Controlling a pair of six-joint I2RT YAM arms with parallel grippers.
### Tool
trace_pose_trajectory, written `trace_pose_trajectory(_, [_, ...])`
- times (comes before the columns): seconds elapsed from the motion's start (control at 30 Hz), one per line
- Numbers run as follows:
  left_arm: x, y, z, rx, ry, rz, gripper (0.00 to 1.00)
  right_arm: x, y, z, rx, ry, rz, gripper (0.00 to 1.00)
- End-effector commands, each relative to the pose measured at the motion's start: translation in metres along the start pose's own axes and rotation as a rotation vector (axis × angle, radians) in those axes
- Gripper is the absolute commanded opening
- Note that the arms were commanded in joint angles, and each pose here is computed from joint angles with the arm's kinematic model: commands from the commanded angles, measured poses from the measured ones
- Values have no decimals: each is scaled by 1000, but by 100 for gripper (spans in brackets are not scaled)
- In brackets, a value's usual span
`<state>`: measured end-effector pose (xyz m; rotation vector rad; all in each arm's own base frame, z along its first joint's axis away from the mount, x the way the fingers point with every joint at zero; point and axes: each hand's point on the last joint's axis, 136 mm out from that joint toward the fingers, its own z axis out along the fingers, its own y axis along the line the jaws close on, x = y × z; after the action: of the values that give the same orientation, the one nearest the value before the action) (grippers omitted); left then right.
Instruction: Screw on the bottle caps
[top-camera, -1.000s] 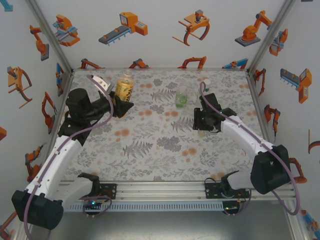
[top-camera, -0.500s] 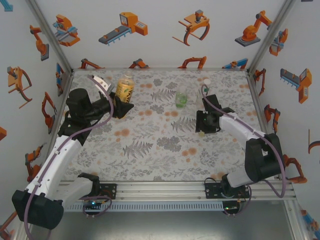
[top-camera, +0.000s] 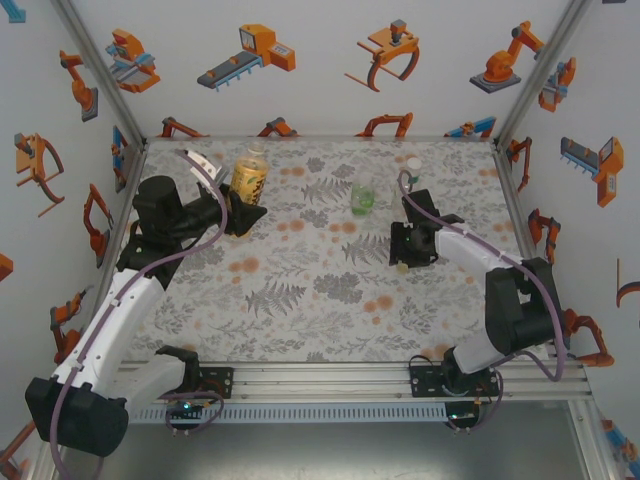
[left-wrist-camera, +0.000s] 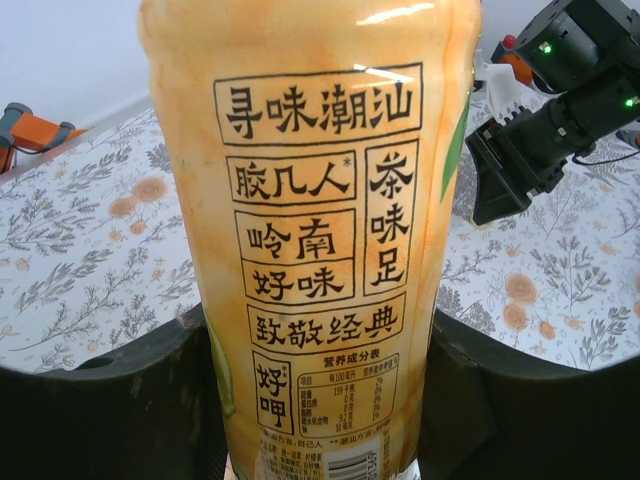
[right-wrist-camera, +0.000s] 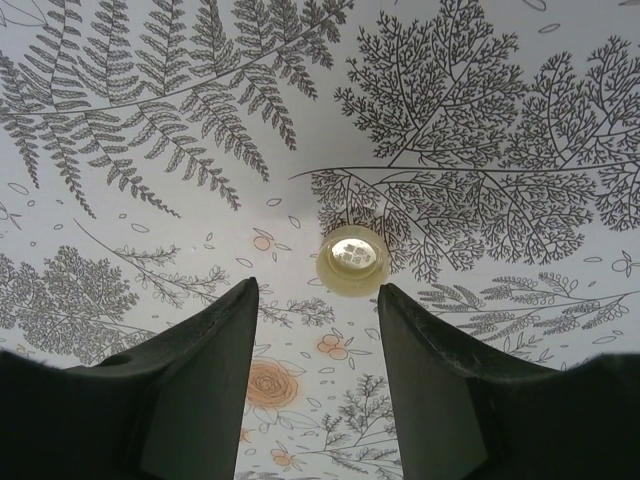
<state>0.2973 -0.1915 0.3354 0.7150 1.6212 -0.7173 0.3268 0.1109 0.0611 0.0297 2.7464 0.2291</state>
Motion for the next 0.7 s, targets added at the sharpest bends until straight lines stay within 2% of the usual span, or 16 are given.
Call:
trace_pose_trajectory(0.0, [-2,-2,-2,17,-8,-2,0,-3,-3,5,10,-2,-8,50])
trace_pose_trajectory(0.67, [-1,0,0,20,-4,-12,0,1,-8,15,27,19,-9,52])
